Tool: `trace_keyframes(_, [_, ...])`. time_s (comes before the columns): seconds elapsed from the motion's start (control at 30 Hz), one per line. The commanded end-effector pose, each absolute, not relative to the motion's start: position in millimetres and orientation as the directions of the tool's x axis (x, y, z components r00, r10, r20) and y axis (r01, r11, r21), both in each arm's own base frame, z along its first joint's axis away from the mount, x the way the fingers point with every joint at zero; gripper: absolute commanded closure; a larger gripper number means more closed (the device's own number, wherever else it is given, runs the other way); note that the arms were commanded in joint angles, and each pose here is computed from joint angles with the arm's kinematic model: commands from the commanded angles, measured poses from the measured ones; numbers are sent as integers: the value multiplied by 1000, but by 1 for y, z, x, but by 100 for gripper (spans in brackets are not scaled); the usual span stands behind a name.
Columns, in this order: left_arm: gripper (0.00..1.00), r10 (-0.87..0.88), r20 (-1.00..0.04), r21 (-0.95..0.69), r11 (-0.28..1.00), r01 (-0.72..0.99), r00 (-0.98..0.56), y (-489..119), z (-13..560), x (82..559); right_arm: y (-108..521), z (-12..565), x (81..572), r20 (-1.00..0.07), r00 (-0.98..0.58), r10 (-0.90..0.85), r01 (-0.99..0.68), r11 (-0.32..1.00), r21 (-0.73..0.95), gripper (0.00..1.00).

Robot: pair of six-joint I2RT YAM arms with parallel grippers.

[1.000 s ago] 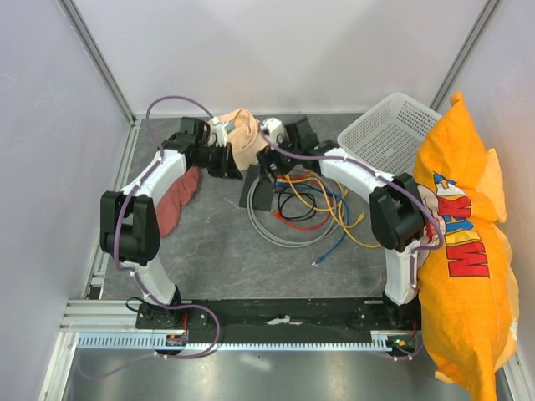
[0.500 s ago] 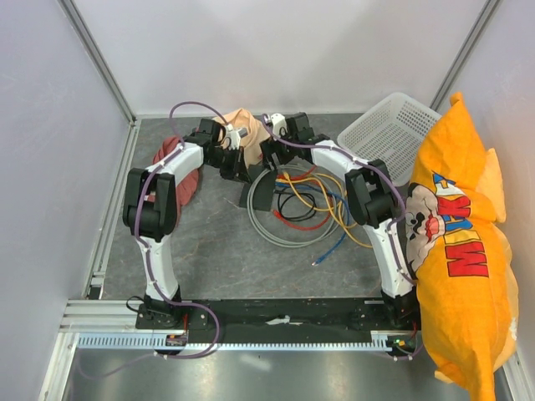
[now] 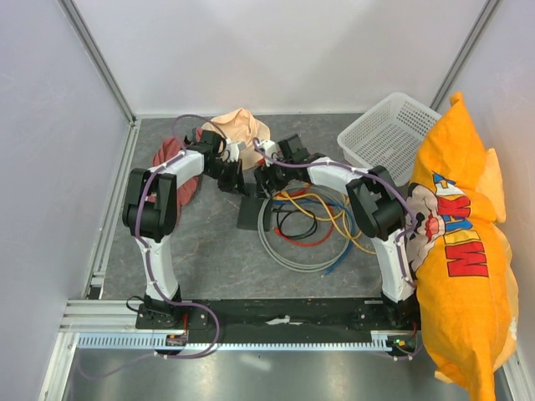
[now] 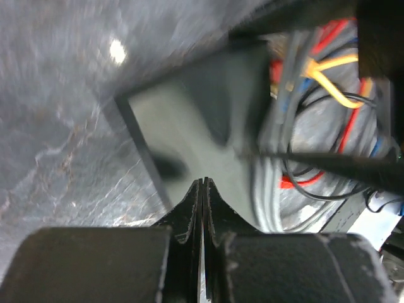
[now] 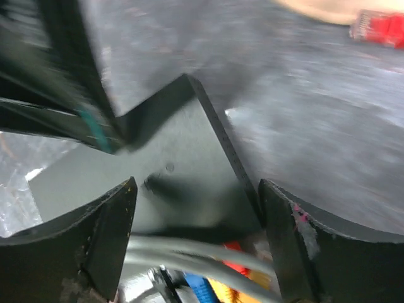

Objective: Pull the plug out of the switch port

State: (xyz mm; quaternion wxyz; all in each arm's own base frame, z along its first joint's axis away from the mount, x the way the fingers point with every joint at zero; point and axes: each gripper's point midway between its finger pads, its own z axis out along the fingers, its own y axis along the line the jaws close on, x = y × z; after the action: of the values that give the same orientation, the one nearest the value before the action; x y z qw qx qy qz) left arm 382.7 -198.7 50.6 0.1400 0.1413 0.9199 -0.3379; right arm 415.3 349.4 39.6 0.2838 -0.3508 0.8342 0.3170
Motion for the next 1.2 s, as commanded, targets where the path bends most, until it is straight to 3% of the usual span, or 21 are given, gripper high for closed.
trace_keyframes(0.0, [98,149,-403,-551,749,369,-903,-193,71,384,365,68,410,-725,-566,-393,-786,521,332,13])
trace_keyframes(0.13, [98,166,-432,-537,742,401,-887,-195,76,391,341,79,436,-728,-600,-332,-746,561,359,10])
trace_keyframes(0.27, [98,169,-431,-542,737,403,-887,-196,78,394,322,85,454,-729,-614,-304,-749,517,415,12])
trace_keyframes(0.5, [98,181,-420,-551,728,408,-889,-198,73,393,319,97,417,-744,-527,-410,-850,272,452,13])
trace_keyframes(0.8, [98,204,-434,-534,726,433,-878,-199,73,394,302,57,426,-705,-396,-588,-914,325,243,17])
trace_keyframes(1.03, [98,219,-420,-533,726,435,-881,-203,67,388,288,55,428,-686,-387,-617,-918,329,222,23])
trace_keyframes(1.17, [98,250,-421,-527,715,460,-872,-208,62,383,283,49,428,-668,-403,-626,-912,337,234,33])
